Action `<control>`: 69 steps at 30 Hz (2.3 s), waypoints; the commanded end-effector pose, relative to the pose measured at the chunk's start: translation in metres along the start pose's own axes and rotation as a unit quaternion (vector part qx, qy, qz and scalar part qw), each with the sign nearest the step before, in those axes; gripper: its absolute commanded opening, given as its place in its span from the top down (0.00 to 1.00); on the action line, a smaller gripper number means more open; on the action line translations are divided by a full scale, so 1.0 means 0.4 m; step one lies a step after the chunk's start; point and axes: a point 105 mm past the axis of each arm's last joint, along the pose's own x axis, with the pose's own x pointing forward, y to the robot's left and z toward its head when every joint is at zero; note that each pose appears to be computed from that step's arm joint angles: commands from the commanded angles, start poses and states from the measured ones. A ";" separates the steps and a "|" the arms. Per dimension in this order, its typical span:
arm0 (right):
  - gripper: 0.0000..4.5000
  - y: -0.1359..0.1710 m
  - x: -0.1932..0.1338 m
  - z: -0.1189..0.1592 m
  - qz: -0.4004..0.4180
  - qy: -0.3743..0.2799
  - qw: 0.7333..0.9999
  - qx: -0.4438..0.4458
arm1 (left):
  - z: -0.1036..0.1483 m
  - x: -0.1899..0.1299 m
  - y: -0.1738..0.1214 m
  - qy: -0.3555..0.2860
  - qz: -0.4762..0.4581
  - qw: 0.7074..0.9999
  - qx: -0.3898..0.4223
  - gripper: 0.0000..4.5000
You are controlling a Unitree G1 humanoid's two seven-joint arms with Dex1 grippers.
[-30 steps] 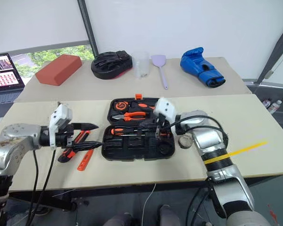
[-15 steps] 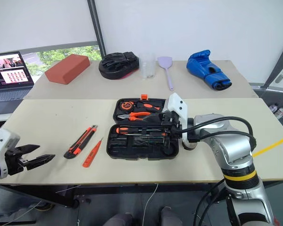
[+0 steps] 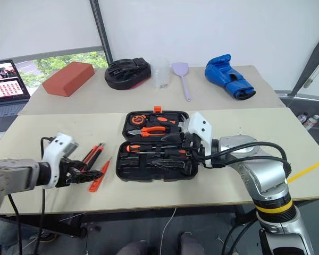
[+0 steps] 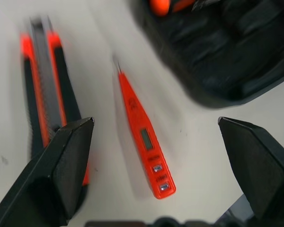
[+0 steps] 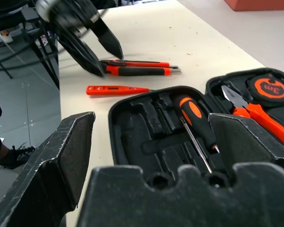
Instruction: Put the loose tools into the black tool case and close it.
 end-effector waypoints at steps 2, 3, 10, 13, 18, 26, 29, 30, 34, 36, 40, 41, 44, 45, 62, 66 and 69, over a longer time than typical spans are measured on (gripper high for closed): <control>0.01 0.006 -0.010 0.027 -0.009 -0.014 1.000 -0.024 | -0.011 0.024 -0.005 0.022 0.026 0.999 0.012 0.00; 0.01 0.006 -0.010 0.028 -0.009 -0.014 1.000 -0.023 | -0.022 0.030 0.001 0.031 0.036 0.999 0.007 0.00; 0.01 0.004 -0.016 0.027 -0.015 -0.011 0.999 -0.025 | -0.076 0.080 0.003 0.063 0.055 0.996 -0.026 0.00; 0.00 0.008 -0.018 0.027 -0.013 -0.011 1.000 -0.025 | -0.074 0.106 -0.004 0.060 0.046 0.996 -0.045 0.06; 0.00 0.052 -0.024 0.023 0.036 -0.001 0.999 -0.035 | -0.067 0.148 -0.016 0.061 0.021 0.996 -0.061 0.40; 0.00 0.104 -0.054 0.004 0.086 0.022 0.996 0.004 | 0.042 0.116 0.026 0.026 0.023 0.999 -0.024 0.91; 0.00 0.111 -0.064 -0.007 0.083 0.033 0.996 0.006 | 0.116 0.071 0.029 0.004 0.010 1.000 0.011 0.91; 0.00 0.112 -0.065 -0.008 0.081 0.035 0.996 0.006 | 0.125 0.064 0.029 0.004 0.005 1.000 0.018 0.91; 0.00 0.108 -0.072 -0.024 0.060 0.045 0.997 -0.004 | 0.182 0.012 0.019 0.001 -0.038 0.993 0.111 0.91; 0.00 0.104 -0.073 -0.031 0.051 0.049 0.997 -0.004 | 0.196 0.001 0.035 0.006 -0.037 0.987 0.158 0.91; 0.00 0.094 -0.077 -0.038 0.037 0.045 0.998 0.023 | 0.258 0.012 0.001 -0.029 -0.125 0.922 0.366 0.91; 0.00 0.092 -0.077 -0.039 0.035 0.045 0.998 0.025 | 0.260 0.017 -0.008 -0.026 -0.148 0.904 0.401 0.91; 0.00 0.083 -0.078 -0.041 0.022 0.048 0.998 0.016 | 0.263 0.057 -0.059 -0.023 -0.235 0.868 0.437 0.91; 0.00 0.080 -0.078 -0.041 0.018 0.049 0.999 0.013 | 0.262 0.068 -0.068 -0.019 -0.252 0.861 0.442 0.91; 0.00 0.055 -0.073 -0.038 -0.025 0.044 0.999 0.007 | 0.266 0.237 -0.127 0.061 -0.289 0.863 0.410 0.91; 0.00 0.050 -0.071 -0.036 -0.033 0.039 0.999 0.006 | 0.255 0.241 -0.131 0.073 -0.296 0.854 0.421 0.91; 0.00 0.043 -0.069 -0.035 -0.041 0.035 0.999 0.007 | 0.234 0.234 -0.128 0.093 -0.311 0.844 0.426 0.91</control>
